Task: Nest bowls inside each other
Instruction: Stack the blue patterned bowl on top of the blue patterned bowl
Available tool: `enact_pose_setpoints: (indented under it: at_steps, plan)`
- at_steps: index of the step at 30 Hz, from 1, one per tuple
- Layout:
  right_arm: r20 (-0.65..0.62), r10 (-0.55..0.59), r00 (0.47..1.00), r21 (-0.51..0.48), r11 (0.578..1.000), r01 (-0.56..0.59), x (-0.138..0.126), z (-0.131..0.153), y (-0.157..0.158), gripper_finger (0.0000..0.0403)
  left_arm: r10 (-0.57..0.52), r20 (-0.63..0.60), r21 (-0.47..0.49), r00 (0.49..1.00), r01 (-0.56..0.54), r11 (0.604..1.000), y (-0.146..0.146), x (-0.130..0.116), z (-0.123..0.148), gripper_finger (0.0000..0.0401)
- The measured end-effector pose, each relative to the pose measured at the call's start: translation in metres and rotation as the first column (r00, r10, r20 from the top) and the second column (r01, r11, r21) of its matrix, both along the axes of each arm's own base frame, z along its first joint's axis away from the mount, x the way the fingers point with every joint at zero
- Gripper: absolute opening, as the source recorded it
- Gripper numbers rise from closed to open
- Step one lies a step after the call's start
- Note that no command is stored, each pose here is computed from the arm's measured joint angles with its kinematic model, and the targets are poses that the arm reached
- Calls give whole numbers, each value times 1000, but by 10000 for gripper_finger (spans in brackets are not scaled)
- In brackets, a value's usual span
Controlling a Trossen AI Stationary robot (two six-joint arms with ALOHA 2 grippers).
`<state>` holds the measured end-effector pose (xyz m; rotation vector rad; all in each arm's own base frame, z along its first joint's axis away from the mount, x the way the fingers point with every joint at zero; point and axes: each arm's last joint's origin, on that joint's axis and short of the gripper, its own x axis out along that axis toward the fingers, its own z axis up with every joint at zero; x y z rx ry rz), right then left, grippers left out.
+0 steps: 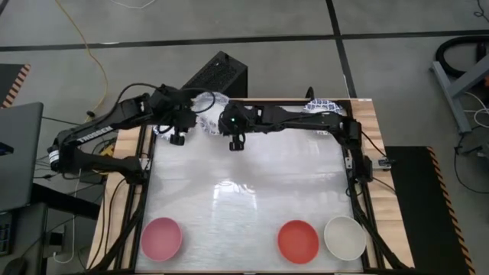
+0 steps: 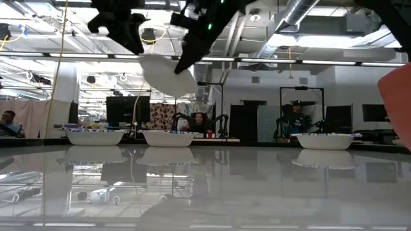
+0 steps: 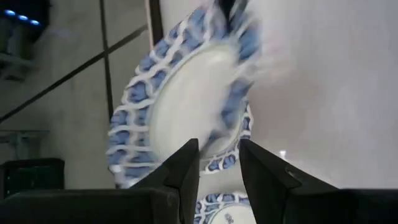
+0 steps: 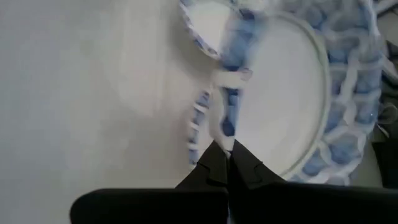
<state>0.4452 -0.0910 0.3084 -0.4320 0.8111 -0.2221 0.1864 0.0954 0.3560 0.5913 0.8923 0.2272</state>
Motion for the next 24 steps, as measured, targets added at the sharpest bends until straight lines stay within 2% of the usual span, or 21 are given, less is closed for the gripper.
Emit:
enact_pose_setpoints:
  at_steps: [3,7,11,14,16,20,24]
  plan:
    - [-41,-11,999,-27,1000,10,6,-17,-14,5,29,51,-19,998,-28,999,-4,-7,6,103]
    - [-73,21,997,-62,998,-25,12,-29,-16,5,64,89,-30,994,-61,998,-6,-14,11,103]
    - [-115,38,993,-128,990,-53,18,-39,-18,5,81,75,-38,994,-78,996,-7,-16,10,103]
    - [-169,31,985,-142,988,-55,19,-54,-27,5,97,60,-62,994,-93,994,-8,-18,8,103]
    - [-151,29,988,-161,985,-53,24,-59,-33,5,106,51,-75,993,-102,992,-8,-19,7,103]
    - [-148,14,989,-165,985,-39,32,-73,-40,5,129,55,-91,990,-124,988,-8,-19,7,103]
    - [-216,11,976,-137,990,-42,38,-97,-43,5,158,51,-108,986,-152,982,-7,-20,6,103]
